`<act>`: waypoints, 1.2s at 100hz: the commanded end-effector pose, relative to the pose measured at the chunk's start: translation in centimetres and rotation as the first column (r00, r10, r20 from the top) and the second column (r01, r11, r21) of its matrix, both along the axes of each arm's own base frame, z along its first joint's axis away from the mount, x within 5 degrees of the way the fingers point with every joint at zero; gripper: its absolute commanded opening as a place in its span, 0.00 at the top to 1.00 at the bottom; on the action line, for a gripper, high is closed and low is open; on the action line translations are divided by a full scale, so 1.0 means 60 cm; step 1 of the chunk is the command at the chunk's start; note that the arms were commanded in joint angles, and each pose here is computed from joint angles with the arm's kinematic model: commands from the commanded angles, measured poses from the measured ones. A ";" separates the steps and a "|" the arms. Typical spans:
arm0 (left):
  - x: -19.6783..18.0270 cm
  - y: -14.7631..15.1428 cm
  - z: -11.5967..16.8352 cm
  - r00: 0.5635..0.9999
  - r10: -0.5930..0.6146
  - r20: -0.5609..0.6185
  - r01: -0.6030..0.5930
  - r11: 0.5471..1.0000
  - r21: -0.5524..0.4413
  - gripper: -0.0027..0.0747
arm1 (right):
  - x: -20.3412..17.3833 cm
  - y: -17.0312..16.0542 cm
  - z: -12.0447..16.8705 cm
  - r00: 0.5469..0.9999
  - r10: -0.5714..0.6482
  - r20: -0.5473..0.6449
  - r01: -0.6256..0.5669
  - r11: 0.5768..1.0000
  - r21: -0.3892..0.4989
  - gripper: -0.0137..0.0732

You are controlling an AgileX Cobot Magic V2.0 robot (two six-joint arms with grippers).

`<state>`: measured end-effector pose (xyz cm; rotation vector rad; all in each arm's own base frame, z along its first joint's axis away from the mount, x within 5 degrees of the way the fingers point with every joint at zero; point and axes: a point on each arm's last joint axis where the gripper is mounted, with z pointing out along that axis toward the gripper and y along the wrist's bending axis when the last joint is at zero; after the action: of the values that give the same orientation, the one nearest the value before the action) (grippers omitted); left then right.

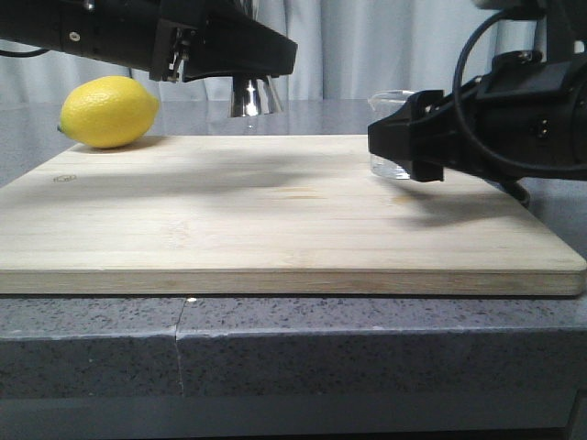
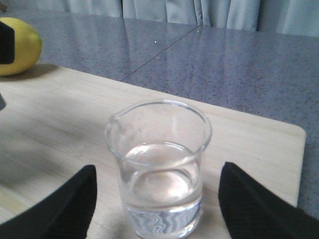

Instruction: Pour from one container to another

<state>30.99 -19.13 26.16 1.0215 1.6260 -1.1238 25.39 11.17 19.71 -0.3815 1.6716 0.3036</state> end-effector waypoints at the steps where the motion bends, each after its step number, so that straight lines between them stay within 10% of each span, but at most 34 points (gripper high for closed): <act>1: -0.015 -0.005 0.056 0.998 -0.034 0.045 0.039 0.993 -0.107 0.99 | 0.011 0.007 0.037 0.990 0.009 0.140 -0.016 0.999 0.047 0.30; 62: -0.018 -0.005 0.053 0.998 -0.055 0.044 0.059 0.994 -0.088 0.99 | 0.046 0.024 0.030 0.990 0.023 0.141 -0.028 0.999 0.038 0.31; 95: -0.018 -0.005 0.053 0.998 -0.055 0.044 0.059 0.994 -0.088 0.99 | 0.046 0.025 0.032 0.988 0.022 0.155 -0.029 0.999 0.044 0.67; 120: -0.019 -0.005 0.052 0.998 -0.061 0.034 0.063 0.995 -0.079 0.99 | 0.042 0.024 0.045 0.981 0.030 0.193 -0.040 0.998 0.050 0.71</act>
<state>30.68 -19.13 25.92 1.0622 1.6432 -1.1371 27.98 12.47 19.26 -0.4027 1.6483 0.3103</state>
